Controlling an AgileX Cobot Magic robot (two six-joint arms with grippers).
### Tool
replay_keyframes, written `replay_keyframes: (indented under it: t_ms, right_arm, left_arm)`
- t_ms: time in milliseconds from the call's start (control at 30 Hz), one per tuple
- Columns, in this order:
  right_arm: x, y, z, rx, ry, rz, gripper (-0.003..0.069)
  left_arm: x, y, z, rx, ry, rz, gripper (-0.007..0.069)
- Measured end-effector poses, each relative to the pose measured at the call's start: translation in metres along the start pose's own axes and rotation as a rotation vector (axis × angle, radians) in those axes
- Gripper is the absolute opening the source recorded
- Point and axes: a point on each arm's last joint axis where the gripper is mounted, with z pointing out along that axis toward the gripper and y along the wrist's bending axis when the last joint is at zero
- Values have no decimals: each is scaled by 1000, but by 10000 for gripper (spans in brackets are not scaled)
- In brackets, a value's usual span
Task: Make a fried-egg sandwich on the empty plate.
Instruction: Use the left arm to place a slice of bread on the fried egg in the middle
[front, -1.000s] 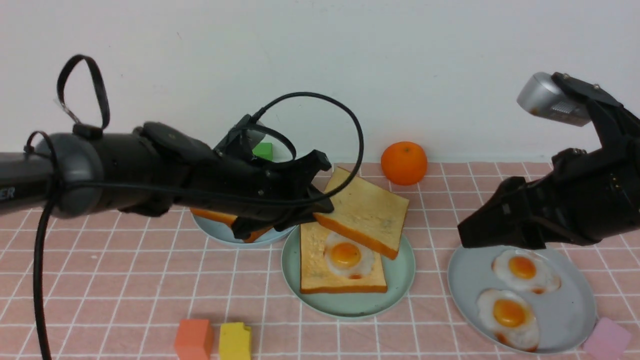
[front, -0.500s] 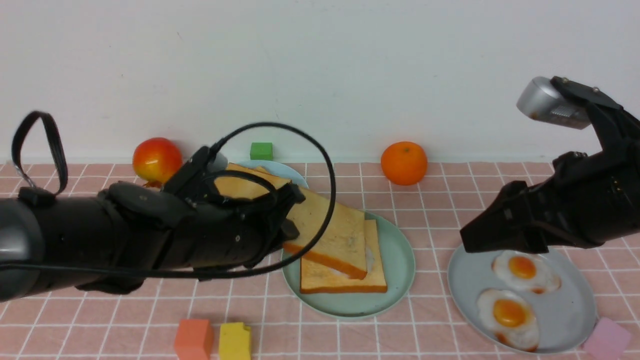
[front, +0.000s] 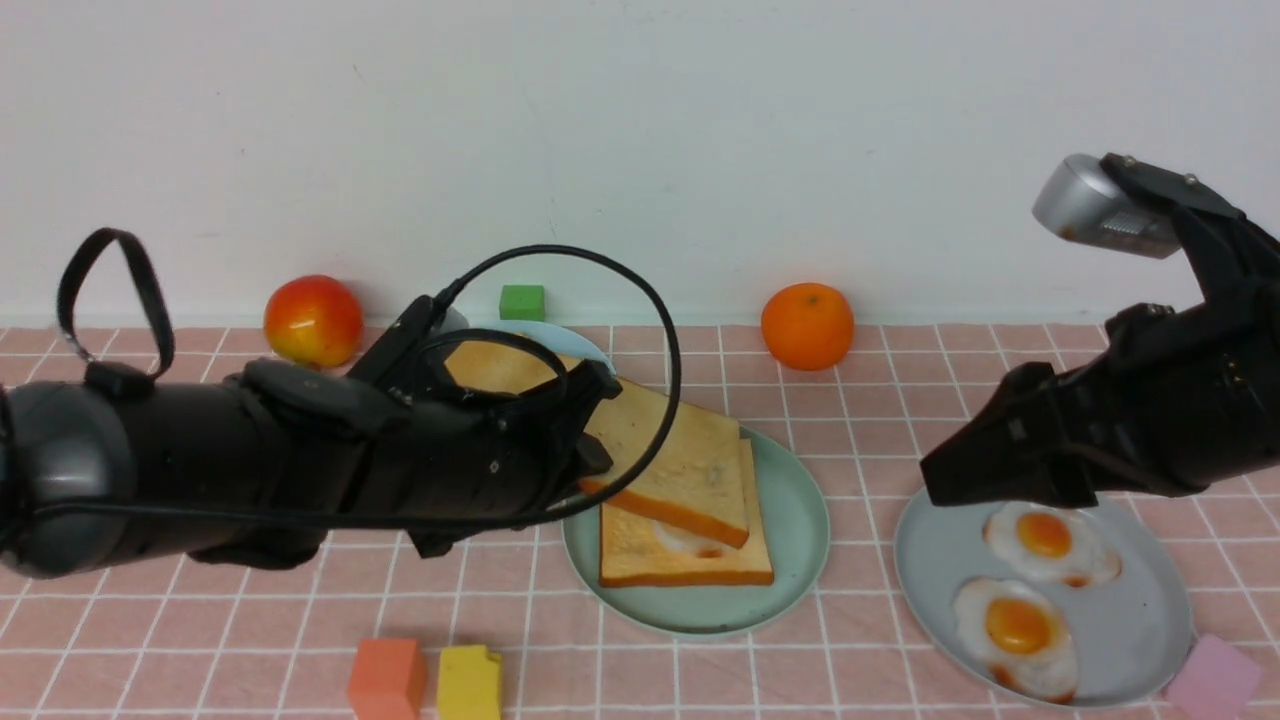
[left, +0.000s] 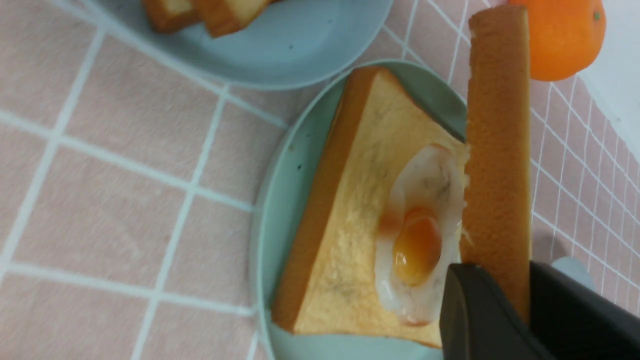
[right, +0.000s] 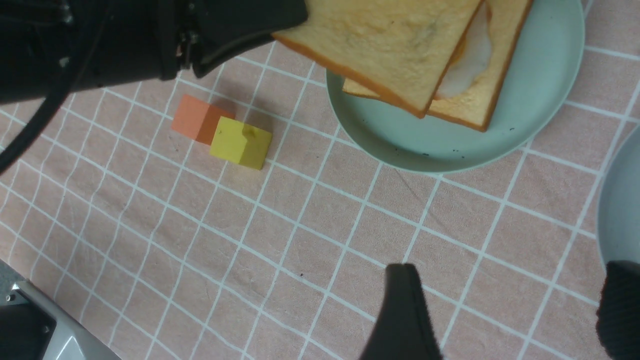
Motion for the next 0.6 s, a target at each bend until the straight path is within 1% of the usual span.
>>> replay_keyframes:
  t_ms: [167, 300, 500, 567, 600]
  right_arm:
    - [0, 0, 0, -1, 3, -1, 515]
    - [0, 0, 0, -2, 5, -2, 515]
    - [1, 0, 0, -3, 8, -2, 515]
    - [1, 0, 0, -3, 8, -2, 515]
    - [1, 0, 0, -3, 8, -2, 515]
  left_arm:
    - [3, 0, 13, -4, 42, -23, 138]
    - [7, 6, 23, -28, 60, -50, 138]
    - [8, 10, 27, -43, 64, -60, 141]
    - [8, 10, 27, -43, 64, -57, 157]
    - [8, 10, 27, -43, 63, -50, 191]
